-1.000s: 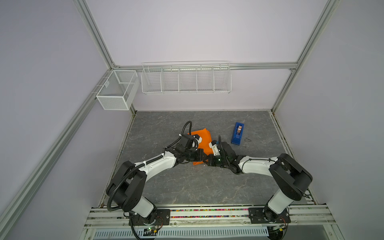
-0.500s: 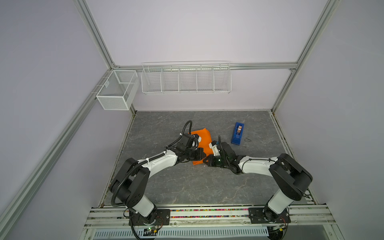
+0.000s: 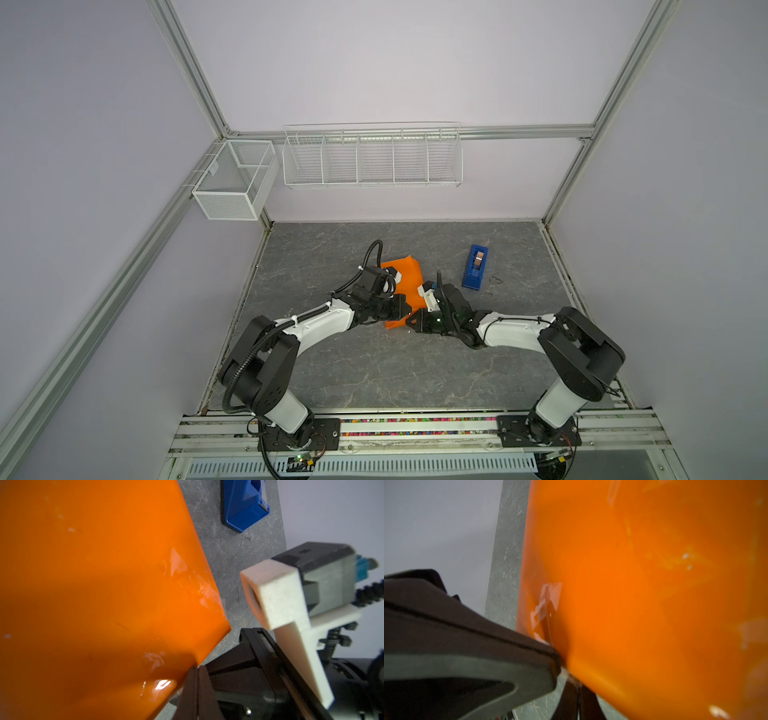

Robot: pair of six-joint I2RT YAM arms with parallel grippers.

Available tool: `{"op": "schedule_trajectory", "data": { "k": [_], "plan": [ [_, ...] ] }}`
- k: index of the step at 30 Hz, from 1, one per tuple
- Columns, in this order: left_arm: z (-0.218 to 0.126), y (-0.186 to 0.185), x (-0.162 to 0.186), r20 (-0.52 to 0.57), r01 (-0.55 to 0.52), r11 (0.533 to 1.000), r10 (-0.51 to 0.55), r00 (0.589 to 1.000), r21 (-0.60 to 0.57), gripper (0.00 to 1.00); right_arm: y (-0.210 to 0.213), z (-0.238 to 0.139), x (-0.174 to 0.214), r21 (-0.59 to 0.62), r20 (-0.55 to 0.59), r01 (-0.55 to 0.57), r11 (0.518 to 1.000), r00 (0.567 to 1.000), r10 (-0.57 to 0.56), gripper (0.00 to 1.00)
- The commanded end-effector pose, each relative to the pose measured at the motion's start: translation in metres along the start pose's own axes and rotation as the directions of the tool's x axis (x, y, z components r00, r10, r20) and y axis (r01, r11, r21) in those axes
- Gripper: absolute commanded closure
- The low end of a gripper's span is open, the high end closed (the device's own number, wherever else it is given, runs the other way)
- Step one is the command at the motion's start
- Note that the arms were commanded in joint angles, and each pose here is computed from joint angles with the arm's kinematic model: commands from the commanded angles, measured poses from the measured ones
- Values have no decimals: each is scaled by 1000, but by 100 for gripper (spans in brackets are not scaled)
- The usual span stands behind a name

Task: Wrap the gift box in paper
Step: 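Press tape onto the folded flap with right gripper while left gripper holds box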

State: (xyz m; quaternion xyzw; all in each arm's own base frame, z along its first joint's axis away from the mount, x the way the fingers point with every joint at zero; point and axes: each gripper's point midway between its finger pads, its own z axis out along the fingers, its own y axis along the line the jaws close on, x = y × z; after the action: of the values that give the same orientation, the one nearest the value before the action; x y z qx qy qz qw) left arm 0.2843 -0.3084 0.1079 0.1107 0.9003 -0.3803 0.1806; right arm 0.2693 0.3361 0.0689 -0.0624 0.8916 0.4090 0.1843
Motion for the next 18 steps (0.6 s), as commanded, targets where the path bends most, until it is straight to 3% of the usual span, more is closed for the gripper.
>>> {"op": "schedule_trajectory", "data": {
  "k": [1,18],
  "plan": [
    [-10,-20,-24,62,-17,999,14,998,46,98,7,3,-3,-19,6,15,1000,1000,-15,93],
    [11,37,6,-43,34,989,-41,998,-145,100,3,4,-2,-2,2,5,1000,1000,-5,93]
  ]
}}
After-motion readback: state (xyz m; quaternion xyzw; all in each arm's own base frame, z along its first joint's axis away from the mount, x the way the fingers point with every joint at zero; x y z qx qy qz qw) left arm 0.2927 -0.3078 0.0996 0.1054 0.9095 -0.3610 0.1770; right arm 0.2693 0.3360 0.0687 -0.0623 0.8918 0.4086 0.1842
